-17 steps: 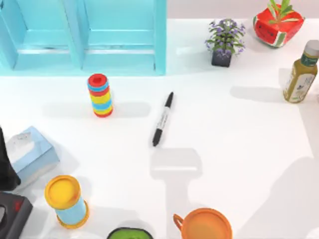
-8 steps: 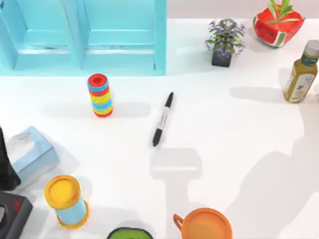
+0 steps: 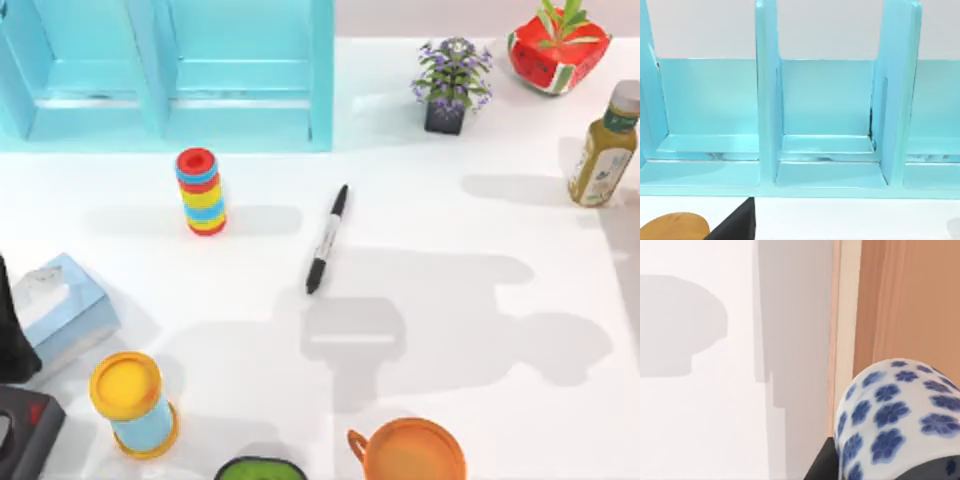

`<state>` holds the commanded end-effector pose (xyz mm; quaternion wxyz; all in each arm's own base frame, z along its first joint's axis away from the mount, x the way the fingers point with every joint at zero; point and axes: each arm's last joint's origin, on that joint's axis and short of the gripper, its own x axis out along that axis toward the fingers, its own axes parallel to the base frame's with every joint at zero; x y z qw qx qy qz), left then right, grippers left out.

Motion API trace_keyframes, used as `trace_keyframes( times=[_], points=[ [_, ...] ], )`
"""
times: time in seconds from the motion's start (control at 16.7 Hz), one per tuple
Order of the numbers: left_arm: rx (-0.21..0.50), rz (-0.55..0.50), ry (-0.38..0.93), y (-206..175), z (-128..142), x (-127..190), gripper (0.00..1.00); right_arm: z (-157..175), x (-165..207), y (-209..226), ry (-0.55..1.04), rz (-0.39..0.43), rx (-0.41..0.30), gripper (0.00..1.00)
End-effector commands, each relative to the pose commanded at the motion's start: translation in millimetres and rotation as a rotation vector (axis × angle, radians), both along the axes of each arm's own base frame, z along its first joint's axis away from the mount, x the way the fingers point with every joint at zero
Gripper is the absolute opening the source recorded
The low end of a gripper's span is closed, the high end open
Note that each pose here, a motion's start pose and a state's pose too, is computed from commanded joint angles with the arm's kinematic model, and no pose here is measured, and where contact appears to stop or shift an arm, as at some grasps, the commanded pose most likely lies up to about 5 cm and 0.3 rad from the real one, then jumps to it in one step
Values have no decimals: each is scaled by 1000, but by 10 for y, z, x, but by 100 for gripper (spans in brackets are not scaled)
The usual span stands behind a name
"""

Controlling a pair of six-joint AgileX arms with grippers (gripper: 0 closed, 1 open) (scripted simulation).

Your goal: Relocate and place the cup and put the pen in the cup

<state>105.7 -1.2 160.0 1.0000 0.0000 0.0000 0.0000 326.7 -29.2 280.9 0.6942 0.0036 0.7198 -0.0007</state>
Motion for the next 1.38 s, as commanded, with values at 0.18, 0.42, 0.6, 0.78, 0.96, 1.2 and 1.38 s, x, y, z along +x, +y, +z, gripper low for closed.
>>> trace_keyframes(
  times=[0.18, 0.42, 0.6, 0.78, 0.96, 1.2, 1.38],
  points=[
    [0, 0, 0, 0, 0, 0, 100, 192, -70, 131, -31, 0, -3, 0],
    [0, 0, 0, 0, 0, 0, 100, 164, -54, 126, -25, -5, -1, 0],
    [0, 0, 0, 0, 0, 0, 100, 37, 114, 351, -21, -3, -2, 0],
    [0, 0, 0, 0, 0, 0, 100, -204, 331, 899, -25, -2, -3, 0],
    [0, 0, 0, 0, 0, 0, 100, -482, 423, 1564, -35, -4, -3, 0],
    [0, 0, 0, 0, 0, 0, 100, -696, 437, 1963, -45, -4, 1, 0],
    [0, 0, 0, 0, 0, 0, 100, -703, 435, 1949, -39, -8, 1, 0]
  ],
)
